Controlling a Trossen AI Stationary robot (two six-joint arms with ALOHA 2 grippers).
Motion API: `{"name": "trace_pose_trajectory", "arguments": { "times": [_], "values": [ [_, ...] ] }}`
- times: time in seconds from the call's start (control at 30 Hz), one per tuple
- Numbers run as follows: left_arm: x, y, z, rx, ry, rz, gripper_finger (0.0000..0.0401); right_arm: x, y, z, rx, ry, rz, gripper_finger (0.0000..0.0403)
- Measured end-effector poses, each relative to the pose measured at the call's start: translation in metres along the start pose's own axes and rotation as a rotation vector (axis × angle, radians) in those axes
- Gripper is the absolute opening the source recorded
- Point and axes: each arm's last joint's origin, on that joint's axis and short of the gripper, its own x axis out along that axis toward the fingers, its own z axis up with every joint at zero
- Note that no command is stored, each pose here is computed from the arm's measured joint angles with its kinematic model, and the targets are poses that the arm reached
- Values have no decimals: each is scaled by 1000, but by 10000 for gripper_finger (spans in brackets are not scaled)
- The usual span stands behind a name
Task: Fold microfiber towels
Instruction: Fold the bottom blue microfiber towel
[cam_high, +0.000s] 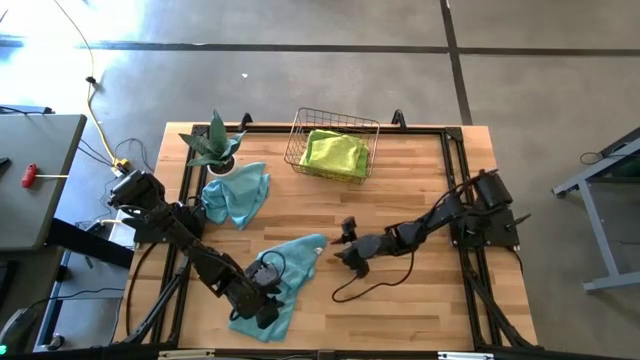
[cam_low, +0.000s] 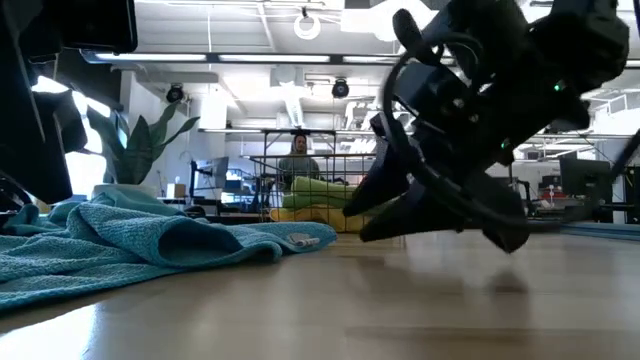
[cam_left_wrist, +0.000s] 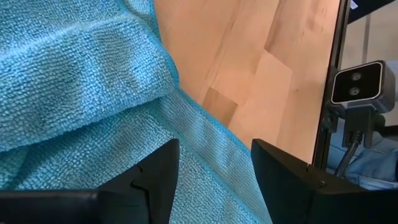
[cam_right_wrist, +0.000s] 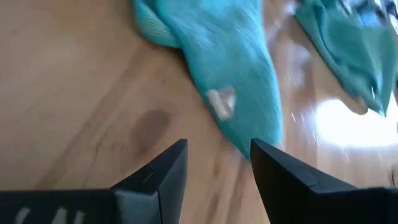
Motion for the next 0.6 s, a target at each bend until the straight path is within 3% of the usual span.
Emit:
{"name": "trace_pose_trajectory", "arguments": {
  "times": [0.23,0.4,0.6],
  "values": [
    [0,0,1,7,-18,8,191,20,-5,8,-205,-48,-4,167],
    [0,0,1,7,-21,9,191,33,-14,14,-214,-78,67,167],
    [0,0,1,8,-21,10,191,41,-23,13,-153,14,160,167]
  ]
}}
